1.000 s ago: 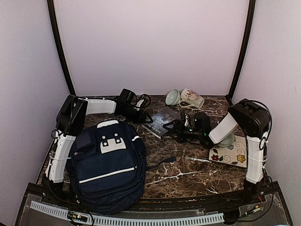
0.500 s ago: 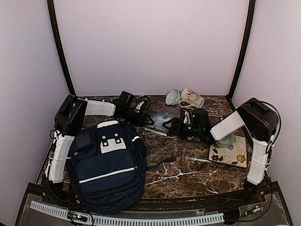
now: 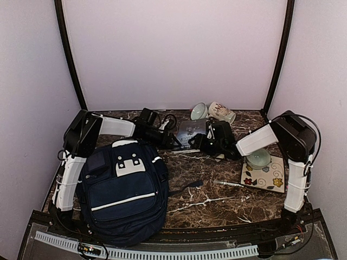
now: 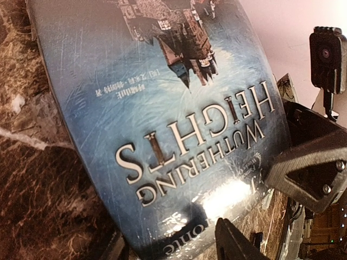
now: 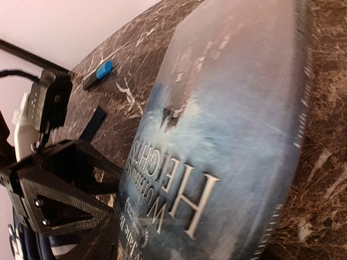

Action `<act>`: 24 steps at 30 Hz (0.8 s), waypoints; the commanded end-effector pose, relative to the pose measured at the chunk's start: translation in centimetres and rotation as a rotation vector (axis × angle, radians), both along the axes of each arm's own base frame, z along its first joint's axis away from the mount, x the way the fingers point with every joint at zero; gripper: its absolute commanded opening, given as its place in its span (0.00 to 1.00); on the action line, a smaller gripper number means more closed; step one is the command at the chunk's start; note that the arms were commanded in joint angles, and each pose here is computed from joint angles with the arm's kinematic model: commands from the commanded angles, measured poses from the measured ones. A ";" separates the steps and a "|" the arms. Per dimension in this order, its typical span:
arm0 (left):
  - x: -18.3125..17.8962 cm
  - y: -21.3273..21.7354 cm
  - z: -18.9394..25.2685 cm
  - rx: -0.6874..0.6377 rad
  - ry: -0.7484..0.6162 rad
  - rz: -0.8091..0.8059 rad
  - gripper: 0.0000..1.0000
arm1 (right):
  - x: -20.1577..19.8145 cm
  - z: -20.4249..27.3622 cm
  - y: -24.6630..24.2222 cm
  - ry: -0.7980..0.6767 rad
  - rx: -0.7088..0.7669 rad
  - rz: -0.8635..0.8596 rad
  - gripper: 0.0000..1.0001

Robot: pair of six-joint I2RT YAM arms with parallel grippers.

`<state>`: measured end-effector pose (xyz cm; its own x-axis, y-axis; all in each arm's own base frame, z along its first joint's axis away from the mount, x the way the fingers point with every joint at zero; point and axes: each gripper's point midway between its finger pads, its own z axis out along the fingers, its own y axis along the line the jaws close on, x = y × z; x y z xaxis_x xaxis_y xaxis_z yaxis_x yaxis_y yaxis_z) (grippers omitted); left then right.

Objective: Pack the student bag
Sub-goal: Pick up the book from the center of the board, then move the student bag to the center of the board.

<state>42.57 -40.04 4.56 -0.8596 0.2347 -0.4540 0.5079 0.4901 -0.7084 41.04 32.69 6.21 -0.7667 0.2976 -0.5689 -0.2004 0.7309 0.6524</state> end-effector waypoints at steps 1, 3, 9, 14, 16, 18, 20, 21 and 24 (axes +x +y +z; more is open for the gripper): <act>-3.6 -1.6 1.5 -0.047 0.047 -0.092 0.56 | -0.4 2.7 3.2 -0.055 0.122 0.084 0.55; -3.5 -1.5 1.5 -0.042 0.041 -0.084 0.56 | -0.8 2.9 3.4 -0.046 0.153 0.099 0.43; -3.1 -1.1 2.3 -0.019 -0.018 -0.060 0.53 | -1.4 4.1 3.2 -0.046 0.176 0.102 0.23; -3.0 -0.4 4.3 -0.014 -0.101 -0.029 0.53 | -2.5 5.1 2.8 -0.050 0.191 0.119 0.12; -3.0 -0.1 5.7 -0.013 -0.141 -0.017 0.54 | -3.0 5.6 2.5 -0.058 0.196 0.125 0.09; -2.9 0.3 7.1 -0.009 -0.181 -0.003 0.58 | -3.6 6.4 2.2 -0.073 0.199 0.136 0.02; -2.8 0.8 8.7 -0.007 -0.225 0.013 0.60 | -4.1 7.2 1.8 -0.091 0.197 0.141 0.00; -2.7 1.0 9.6 -0.008 -0.248 0.020 0.61 | -4.2 7.6 1.5 -0.104 0.192 0.139 0.00; -2.8 1.4 12.5 -0.009 -0.328 0.032 0.62 | -4.5 8.9 0.8 -0.141 0.156 0.125 0.00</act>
<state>39.66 -39.20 9.86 -0.7829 0.2400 -0.5741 0.6038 0.5158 -0.6078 36.38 32.88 8.67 -0.8233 0.2925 -0.4864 -0.2161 0.6309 0.7451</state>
